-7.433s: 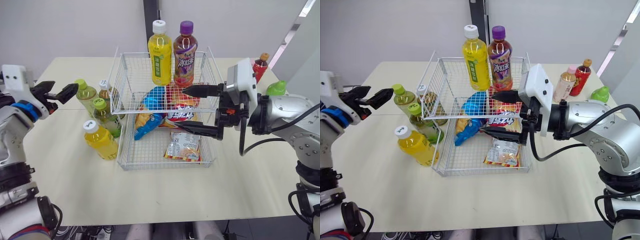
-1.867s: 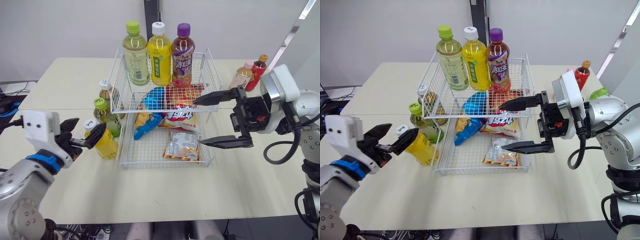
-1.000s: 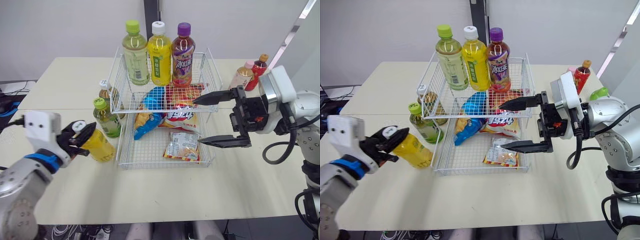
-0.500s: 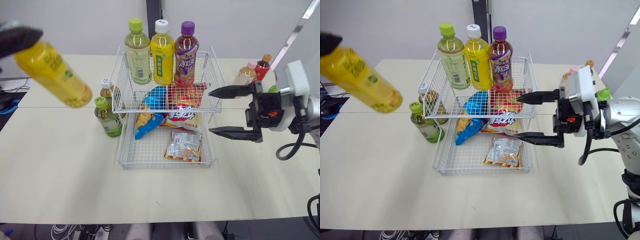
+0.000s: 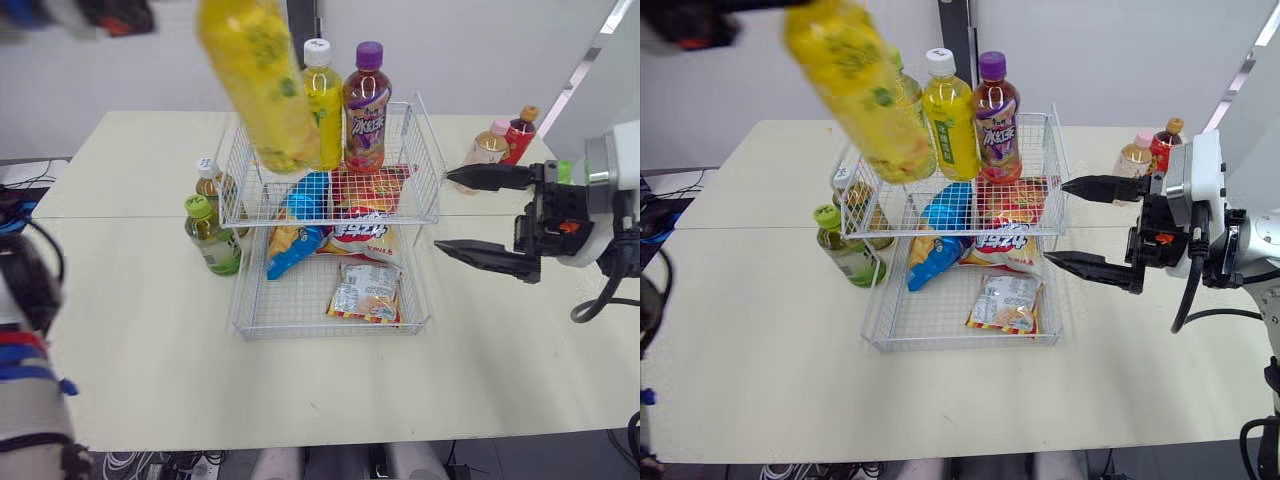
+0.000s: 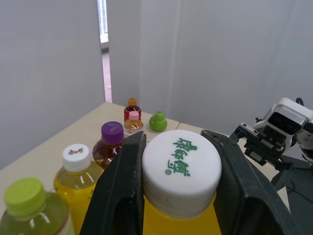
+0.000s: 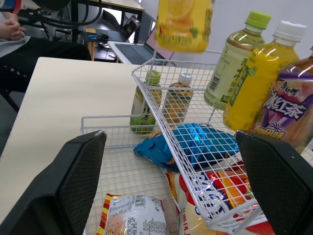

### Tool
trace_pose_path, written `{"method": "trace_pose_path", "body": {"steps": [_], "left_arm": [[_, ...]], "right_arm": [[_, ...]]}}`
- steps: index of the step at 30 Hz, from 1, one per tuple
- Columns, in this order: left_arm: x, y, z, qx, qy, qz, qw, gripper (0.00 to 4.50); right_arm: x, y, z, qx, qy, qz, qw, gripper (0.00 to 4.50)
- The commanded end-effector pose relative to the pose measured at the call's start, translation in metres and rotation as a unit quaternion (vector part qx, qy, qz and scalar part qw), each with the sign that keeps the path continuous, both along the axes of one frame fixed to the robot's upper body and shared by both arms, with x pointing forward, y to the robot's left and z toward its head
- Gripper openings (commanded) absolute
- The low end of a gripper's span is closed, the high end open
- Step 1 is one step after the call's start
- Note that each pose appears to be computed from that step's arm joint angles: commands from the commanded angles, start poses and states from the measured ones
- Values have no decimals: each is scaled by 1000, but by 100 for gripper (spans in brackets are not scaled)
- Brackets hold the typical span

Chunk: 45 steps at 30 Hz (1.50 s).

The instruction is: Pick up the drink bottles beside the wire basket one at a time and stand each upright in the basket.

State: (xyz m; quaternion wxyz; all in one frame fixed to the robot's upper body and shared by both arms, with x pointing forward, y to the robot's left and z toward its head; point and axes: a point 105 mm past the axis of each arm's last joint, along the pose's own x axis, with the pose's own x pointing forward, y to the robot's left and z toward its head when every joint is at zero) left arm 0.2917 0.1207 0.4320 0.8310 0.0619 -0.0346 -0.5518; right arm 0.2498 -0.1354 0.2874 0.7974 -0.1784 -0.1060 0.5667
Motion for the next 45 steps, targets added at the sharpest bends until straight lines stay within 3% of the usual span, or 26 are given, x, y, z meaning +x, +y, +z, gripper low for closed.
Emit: {"method": "trace_pose_path", "body": {"steps": [1,5,13,28,34,38,45], "left_arm": [[1,-15,12,8,-51,-17,999,137],[23,-41,-5,34,-63,-35,997,137],[44,-65,-29,56,-59,-54,995,137],[51,-72,-49,76,-45,-72,994,137],[43,-76,-49,98,-47,-98,989,333],[39,-70,-36,93,-63,-97,989,448],[24,-38,-16,86,-74,-78,990,448]], "right_arm": [[-6,-4,11,2,-33,-13,999,450],[-9,-8,13,3,-35,-30,999,450],[-8,-14,21,23,-57,-58,996,450],[-8,-11,17,17,-59,-62,996,450],[-8,-10,15,14,-58,-65,996,450],[-8,-10,15,14,-58,-66,996,450],[-9,-9,15,12,-57,-66,996,450]]}}
